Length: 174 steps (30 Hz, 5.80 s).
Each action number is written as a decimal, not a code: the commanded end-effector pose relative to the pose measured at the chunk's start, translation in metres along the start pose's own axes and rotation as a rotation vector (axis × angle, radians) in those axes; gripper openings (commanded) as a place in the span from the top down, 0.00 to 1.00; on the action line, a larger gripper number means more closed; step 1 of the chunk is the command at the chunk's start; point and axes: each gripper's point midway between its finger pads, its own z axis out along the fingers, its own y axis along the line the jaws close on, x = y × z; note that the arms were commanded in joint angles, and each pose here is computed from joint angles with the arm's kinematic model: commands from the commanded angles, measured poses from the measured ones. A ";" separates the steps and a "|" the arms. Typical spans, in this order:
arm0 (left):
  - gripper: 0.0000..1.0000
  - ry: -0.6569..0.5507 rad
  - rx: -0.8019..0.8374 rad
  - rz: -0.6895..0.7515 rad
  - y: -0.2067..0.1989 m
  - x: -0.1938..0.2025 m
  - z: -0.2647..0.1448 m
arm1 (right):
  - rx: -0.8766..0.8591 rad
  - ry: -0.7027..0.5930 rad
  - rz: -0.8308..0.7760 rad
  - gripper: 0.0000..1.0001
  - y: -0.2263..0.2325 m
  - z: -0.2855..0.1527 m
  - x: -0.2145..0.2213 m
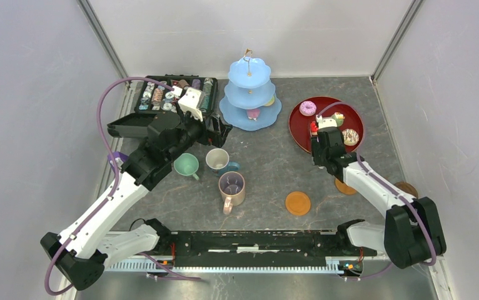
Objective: Serve the afternoon tea
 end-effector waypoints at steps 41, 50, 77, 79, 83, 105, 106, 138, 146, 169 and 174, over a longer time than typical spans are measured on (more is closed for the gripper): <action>0.00 -0.028 0.015 0.018 -0.004 -0.007 0.003 | 0.025 -0.091 0.060 0.22 -0.001 0.027 -0.050; 0.00 -0.025 0.015 0.018 -0.004 -0.006 0.004 | 0.067 -0.041 0.069 0.25 -0.002 0.048 -0.036; 0.00 -0.015 0.021 0.016 -0.005 -0.004 0.007 | 0.071 -0.030 0.036 0.63 -0.003 0.050 -0.034; 0.00 -0.014 0.024 0.014 -0.006 -0.003 0.007 | 0.067 -0.046 0.030 0.70 -0.005 0.043 -0.040; 0.00 -0.013 0.034 0.007 -0.008 -0.004 0.007 | 0.052 -0.074 0.013 0.78 -0.006 0.029 -0.049; 0.00 -0.021 0.029 0.011 -0.007 -0.006 0.004 | -0.615 -0.224 -0.201 0.78 0.174 -0.043 -0.090; 0.00 -0.021 0.027 0.012 -0.007 -0.006 0.004 | -0.619 -0.231 -0.216 0.78 0.182 -0.043 -0.093; 0.00 -0.022 0.020 0.016 -0.006 -0.006 0.004 | -0.331 -0.403 -0.160 0.64 0.271 0.087 -0.171; 0.00 -0.023 0.020 0.014 -0.006 -0.006 0.004 | -0.312 -0.434 -0.152 0.51 0.273 0.097 -0.171; 0.00 -0.011 0.025 0.012 -0.007 -0.002 0.007 | -0.313 -0.466 -0.208 0.43 0.279 0.100 -0.173; 0.00 -0.009 0.027 0.010 -0.007 -0.002 0.008 | -0.311 -0.480 -0.217 0.40 0.278 0.098 -0.174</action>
